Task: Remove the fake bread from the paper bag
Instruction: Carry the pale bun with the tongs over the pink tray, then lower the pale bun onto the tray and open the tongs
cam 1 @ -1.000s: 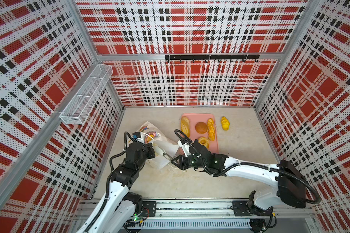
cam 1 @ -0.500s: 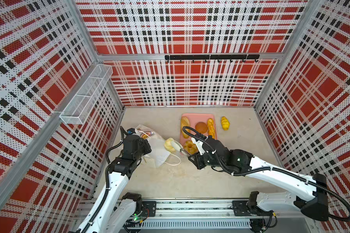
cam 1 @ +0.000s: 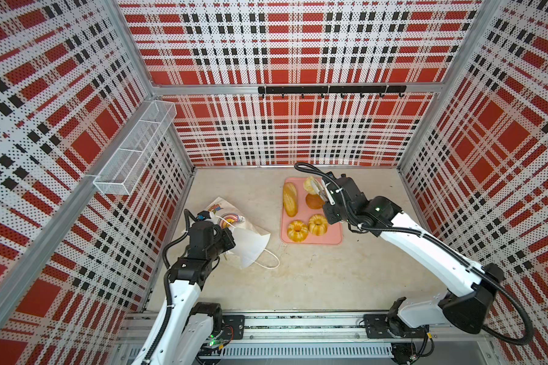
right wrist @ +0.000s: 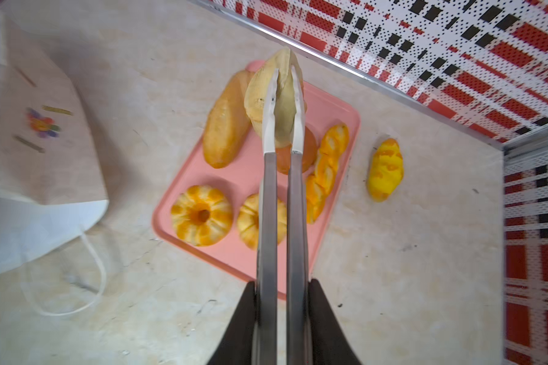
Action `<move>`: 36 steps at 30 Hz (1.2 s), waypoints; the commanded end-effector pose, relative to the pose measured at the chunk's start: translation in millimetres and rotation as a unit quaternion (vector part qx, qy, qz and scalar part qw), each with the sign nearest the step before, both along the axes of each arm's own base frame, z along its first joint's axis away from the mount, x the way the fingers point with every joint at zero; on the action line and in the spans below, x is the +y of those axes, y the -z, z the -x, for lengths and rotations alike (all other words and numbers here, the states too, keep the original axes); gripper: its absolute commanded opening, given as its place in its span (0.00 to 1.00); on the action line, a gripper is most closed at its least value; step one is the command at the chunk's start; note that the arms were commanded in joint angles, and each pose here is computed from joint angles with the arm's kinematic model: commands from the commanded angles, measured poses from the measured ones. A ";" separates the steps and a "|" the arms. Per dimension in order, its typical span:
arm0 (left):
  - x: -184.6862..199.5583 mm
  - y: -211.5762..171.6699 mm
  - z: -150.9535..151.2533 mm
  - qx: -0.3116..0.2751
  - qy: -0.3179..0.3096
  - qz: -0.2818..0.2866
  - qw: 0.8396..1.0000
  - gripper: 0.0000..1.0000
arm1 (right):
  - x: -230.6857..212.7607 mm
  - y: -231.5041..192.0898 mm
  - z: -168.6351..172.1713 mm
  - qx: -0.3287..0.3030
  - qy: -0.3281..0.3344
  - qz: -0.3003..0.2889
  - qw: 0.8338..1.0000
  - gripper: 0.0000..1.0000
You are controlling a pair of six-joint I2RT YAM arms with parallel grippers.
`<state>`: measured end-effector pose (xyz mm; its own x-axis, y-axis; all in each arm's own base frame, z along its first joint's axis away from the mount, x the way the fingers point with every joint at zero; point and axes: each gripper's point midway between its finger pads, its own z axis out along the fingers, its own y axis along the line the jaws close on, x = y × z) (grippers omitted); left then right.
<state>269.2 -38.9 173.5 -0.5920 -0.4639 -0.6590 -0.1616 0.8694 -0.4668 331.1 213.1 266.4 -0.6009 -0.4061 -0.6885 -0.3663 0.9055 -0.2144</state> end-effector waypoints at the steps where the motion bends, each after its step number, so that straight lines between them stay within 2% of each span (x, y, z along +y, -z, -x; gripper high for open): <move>1: -2.7 -2.3 3.2 -0.007 0.006 0.014 1.000 0.00 | -0.5 -2.8 -31.2 -0.031 -0.007 0.076 0.997 0.00; 7: -4.4 -3.7 5.0 -0.011 0.014 0.013 1.000 0.00 | 14.7 23.9 -62.1 -0.005 -0.013 0.140 0.990 0.00; 13: -8.7 -6.4 4.1 -0.024 0.027 0.017 0.999 0.00 | 22.8 48.5 -61.6 0.024 -0.020 0.168 0.985 0.00; 16: -10.5 -8.4 4.2 -0.030 0.032 0.021 0.999 0.00 | 28.4 58.9 -56.5 0.041 -0.025 0.171 0.984 0.00; 20: -10.2 -9.5 4.7 -0.033 0.032 0.021 0.999 0.00 | 37.8 65.8 -49.8 0.067 -0.031 0.138 0.988 0.00; 27: -11.2 -9.9 5.9 -0.034 0.034 0.023 0.999 0.00 | 46.3 79.8 -33.7 0.124 -0.027 0.097 0.987 0.27; 32: -12.6 -11.4 6.3 -0.037 0.037 0.025 0.998 0.00 | 41.9 80.2 -23.4 0.139 -0.014 0.081 0.987 0.37; 36: -13.6 -12.2 6.9 -0.039 0.039 0.026 0.998 0.00 | 38.8 73.8 -17.3 0.151 -0.008 0.058 0.987 0.40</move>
<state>262.0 -51.4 184.8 -0.5839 -0.4512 -0.6748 -0.0709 0.8564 -0.5114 353.7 251.2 176.1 -0.7510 -0.5334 -0.3891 -0.4688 0.8458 -0.2545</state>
